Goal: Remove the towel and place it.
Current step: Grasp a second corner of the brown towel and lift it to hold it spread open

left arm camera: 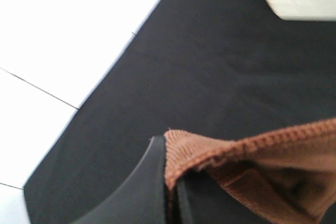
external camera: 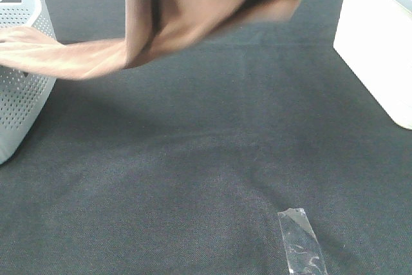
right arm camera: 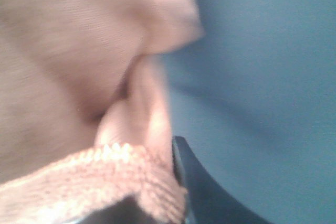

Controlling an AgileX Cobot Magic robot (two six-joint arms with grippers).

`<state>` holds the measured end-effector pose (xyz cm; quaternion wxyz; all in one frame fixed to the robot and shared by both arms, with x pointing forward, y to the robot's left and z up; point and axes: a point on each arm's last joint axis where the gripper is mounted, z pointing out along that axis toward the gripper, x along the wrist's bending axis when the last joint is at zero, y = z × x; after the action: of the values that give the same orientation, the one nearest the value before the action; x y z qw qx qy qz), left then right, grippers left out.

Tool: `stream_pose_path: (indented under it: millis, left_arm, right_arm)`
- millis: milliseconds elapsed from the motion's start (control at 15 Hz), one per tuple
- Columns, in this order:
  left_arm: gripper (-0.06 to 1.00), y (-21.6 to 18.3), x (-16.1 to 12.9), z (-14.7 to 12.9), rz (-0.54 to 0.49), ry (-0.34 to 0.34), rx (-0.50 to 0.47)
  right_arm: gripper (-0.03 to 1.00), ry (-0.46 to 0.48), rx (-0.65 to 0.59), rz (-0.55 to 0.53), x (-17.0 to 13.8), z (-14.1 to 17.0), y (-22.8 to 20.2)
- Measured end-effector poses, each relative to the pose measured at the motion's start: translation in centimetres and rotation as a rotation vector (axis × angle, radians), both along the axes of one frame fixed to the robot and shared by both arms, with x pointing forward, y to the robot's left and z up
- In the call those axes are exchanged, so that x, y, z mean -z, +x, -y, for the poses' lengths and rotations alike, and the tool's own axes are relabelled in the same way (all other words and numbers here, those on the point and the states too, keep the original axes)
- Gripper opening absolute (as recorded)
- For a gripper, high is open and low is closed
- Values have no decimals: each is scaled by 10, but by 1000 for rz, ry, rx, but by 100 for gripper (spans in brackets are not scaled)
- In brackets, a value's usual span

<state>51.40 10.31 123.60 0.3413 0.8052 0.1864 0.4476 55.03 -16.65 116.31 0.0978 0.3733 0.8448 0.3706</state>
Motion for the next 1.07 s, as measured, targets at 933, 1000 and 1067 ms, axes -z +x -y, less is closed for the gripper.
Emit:
stream_pose_path:
  millis: [933, 1000, 1067]
  left_arm:
    - [0, 74, -17, -62, 369, -224, -108]
    - [0, 80, -14, -63, 382, -227, -105]
    - [0, 87, -10, -62, 401, -235, -94]
  right_arm:
    - [0, -413, -125, 659, -101, 5, 66]
    - [0, -418, -115, 737, -107, 5, 69]
    - [0, -416, -97, 801, -112, 4, 72]
